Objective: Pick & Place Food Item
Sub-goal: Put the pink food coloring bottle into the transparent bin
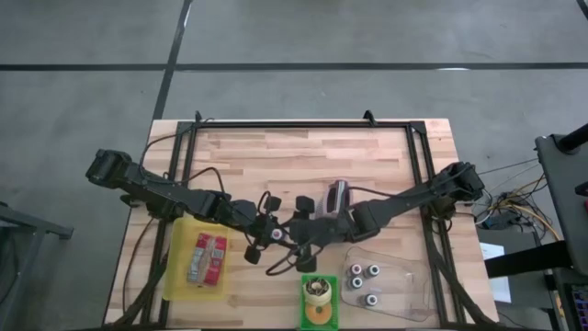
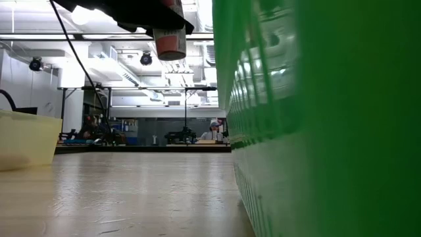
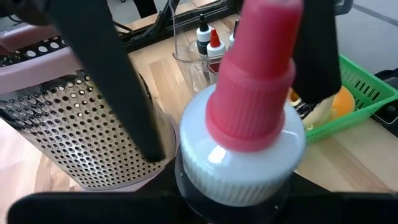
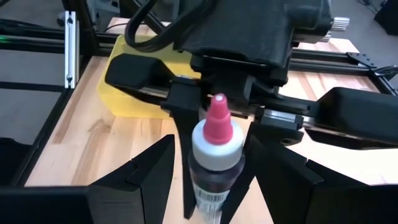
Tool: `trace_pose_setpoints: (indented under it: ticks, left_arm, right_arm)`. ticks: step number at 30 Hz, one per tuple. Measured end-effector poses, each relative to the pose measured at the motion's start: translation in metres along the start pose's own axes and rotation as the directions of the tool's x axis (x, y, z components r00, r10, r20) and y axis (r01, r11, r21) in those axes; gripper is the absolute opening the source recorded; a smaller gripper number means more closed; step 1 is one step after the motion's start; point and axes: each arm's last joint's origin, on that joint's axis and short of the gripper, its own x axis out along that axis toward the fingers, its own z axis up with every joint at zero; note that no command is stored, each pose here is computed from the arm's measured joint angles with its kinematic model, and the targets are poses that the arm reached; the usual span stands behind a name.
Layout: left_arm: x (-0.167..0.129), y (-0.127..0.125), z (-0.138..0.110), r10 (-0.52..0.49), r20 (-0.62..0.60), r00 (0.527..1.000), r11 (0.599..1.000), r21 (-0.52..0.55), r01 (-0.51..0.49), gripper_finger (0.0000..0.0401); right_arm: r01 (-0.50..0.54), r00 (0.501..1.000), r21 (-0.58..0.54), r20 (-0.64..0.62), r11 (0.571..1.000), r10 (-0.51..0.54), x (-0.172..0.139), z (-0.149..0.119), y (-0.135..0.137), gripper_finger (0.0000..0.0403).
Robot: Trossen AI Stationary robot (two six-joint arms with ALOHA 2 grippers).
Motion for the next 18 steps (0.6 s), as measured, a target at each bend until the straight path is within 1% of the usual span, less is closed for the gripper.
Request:
trace_pose_setpoints:
  ticks: [18]
  left_arm:
    - [-0.0001,0.0002,0.0006,0.003,0.008,1.000,1.000,0.003,-0.003,0.0091]
  right_arm:
    - [0.011,1.000,-0.007,0.003,1.000,-0.011,0.0034,-0.0029,-0.0052,0.0205]
